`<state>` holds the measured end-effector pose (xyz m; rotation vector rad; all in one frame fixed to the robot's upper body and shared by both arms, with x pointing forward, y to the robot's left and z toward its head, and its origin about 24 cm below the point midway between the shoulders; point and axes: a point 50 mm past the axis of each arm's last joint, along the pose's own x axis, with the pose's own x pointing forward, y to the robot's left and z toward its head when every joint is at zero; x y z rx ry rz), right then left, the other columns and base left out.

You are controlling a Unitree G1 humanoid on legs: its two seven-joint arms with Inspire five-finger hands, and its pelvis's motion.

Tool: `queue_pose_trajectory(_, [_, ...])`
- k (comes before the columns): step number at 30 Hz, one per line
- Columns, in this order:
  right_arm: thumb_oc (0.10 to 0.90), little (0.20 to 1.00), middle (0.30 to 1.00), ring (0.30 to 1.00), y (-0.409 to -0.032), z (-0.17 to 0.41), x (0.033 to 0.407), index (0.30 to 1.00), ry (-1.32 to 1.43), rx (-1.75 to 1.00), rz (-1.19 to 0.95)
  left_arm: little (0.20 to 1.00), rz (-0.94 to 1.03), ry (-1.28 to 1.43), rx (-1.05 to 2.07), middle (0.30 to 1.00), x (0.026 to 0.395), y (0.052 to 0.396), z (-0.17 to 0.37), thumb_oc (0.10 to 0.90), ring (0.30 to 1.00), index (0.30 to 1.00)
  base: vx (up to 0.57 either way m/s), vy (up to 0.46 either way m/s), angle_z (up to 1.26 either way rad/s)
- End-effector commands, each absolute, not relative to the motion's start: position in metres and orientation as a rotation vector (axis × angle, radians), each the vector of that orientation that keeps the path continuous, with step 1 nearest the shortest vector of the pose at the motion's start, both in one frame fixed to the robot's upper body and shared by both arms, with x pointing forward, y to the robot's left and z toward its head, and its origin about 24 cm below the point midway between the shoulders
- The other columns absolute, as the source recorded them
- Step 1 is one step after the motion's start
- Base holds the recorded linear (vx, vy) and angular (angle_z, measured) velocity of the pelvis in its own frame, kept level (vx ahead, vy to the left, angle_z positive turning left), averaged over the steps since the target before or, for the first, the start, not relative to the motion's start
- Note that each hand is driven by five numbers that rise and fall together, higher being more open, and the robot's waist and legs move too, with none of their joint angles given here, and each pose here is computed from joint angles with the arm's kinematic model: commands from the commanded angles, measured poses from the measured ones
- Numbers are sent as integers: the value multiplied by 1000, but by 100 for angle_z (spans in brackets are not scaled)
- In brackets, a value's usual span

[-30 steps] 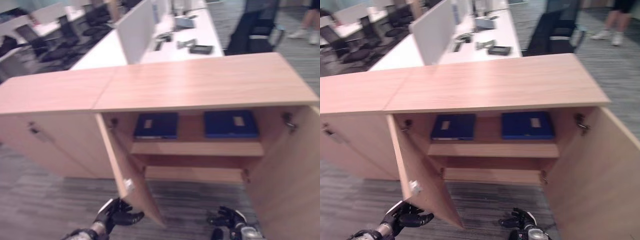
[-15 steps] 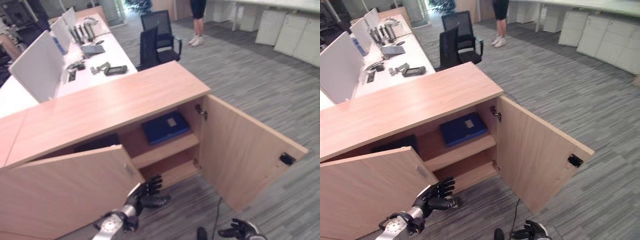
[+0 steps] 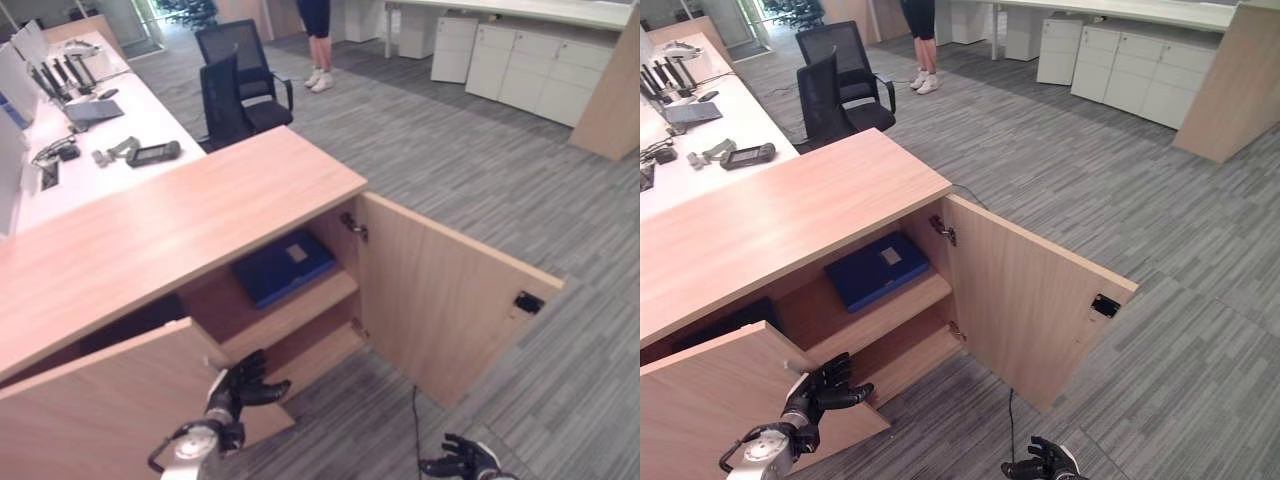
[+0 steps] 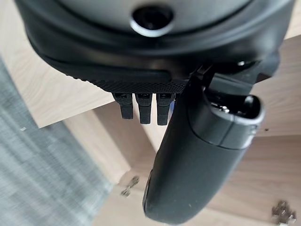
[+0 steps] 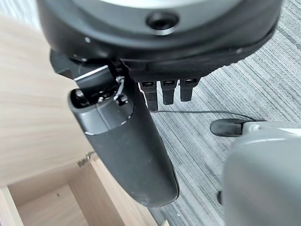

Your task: Put the empty folder in the office cabinet

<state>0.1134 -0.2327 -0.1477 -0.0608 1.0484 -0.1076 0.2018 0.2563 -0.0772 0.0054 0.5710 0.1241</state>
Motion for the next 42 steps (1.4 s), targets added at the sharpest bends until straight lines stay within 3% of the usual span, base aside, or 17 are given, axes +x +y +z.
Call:
queue_pose_trajectory(1, [800,900,900,900,-235,-145,117,900,1000,-38,-113,900,204,334,123,900,242,302,-23,800,900,900,9,68,11])
queue_pose_trajectory(13, [800,900,900,900,-253,-146,97,900,1034,-10,-163,900,362,351,272,900,246,382,24,800,900,900,14,62,-7])
queue_pose_trajectory(24, [800,900,900,900,-257,-145,96,900,1036,-9,-164,900,491,377,276,900,234,417,40,800,900,900,12,36,0])
queue_pose_trajectory(29, [800,900,900,900,-257,-146,97,900,1043,4,-190,900,386,303,193,900,247,378,24,800,900,900,0,0,0])
queue_pose_trajectory(30, [800,900,900,900,-254,-147,98,900,1045,21,-198,900,275,276,155,900,252,345,11,800,900,900,0,0,0])
queue_pose_trajectory(31, [800,900,900,900,-255,-147,97,900,1047,19,-199,900,275,278,154,900,251,344,10,800,900,900,0,0,0])
queue_pose_trajectory(33, [800,900,900,900,-253,-148,97,900,1054,34,-209,900,110,287,85,900,248,291,-15,800,900,900,0,0,0])
queue_pose_trajectory(37, [800,900,900,900,-251,-148,103,900,1048,54,-227,900,-58,301,-22,900,240,236,-32,800,900,900,-10,12,3])
queue_pose_trajectory(42, [800,900,900,900,-245,-147,115,900,1021,76,-228,900,-135,345,-95,900,228,205,-46,800,900,900,-74,9,-13])
